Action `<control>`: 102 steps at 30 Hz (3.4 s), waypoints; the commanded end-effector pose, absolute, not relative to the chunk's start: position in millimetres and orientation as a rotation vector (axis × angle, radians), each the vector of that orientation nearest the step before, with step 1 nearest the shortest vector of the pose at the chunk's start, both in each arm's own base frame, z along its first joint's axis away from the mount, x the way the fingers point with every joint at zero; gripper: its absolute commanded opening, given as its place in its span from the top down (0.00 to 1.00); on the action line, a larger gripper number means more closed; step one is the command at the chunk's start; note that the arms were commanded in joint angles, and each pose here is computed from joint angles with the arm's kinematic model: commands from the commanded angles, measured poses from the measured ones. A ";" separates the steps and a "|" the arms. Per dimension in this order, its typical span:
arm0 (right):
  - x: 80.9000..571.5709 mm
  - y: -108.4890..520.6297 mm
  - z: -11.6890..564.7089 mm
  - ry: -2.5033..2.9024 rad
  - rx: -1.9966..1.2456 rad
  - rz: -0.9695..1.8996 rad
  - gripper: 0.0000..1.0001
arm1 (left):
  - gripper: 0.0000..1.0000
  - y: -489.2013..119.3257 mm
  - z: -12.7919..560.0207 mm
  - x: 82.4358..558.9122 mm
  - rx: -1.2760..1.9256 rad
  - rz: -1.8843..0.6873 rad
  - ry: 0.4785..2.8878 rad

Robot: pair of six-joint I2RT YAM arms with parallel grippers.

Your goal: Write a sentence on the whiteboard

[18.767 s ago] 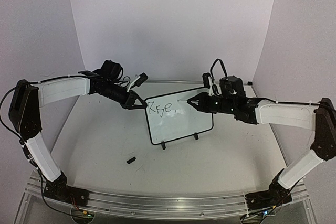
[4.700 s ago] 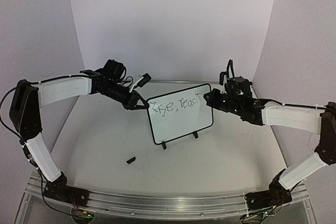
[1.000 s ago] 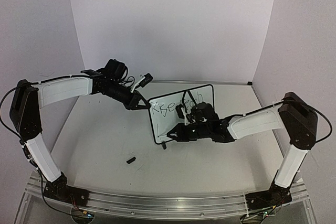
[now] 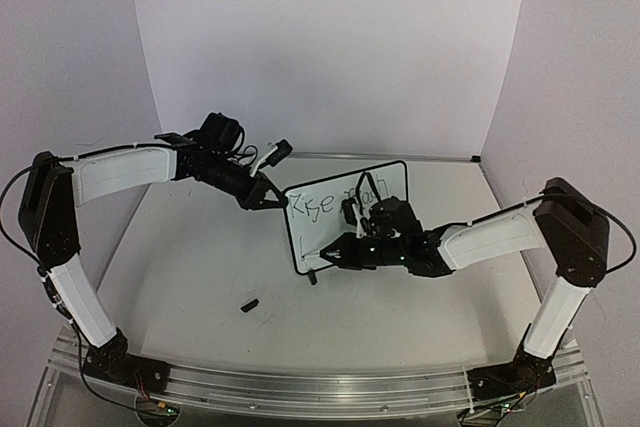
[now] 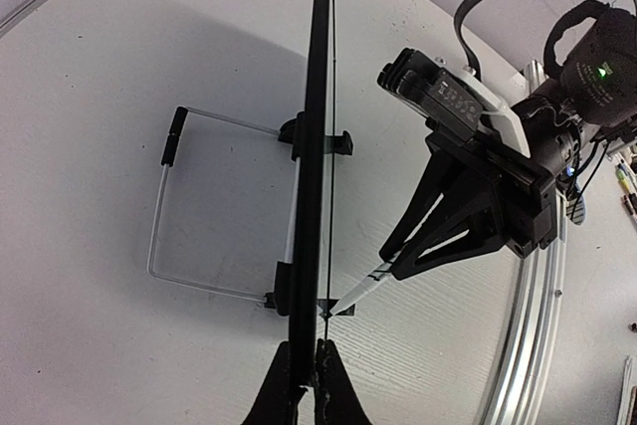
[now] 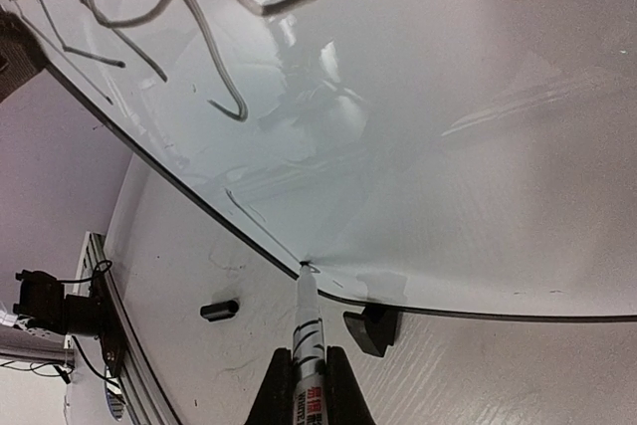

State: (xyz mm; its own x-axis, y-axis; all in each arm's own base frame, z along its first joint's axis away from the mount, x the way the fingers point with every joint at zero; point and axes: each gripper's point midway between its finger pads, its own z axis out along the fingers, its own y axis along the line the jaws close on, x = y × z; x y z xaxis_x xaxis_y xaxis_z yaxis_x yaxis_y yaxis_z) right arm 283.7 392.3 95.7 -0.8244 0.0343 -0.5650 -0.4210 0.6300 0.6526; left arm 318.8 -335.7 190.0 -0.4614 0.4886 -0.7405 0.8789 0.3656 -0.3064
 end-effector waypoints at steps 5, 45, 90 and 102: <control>310.0 382.0 143.0 2.130 -0.189 1.101 1.00 | 1.00 -326.6 155.9 303.3 1.255 -0.874 2.212; 298.0 368.4 123.8 2.222 -0.216 1.032 1.00 | 1.00 -327.1 154.8 302.4 1.260 -0.871 2.214; 295.9 359.1 125.2 2.221 -0.200 1.004 1.00 | 1.00 -329.2 153.2 300.8 1.268 -0.877 2.216; 302.5 369.2 156.2 2.128 -0.222 1.057 1.00 | 1.00 -328.7 153.9 300.7 1.269 -0.871 2.214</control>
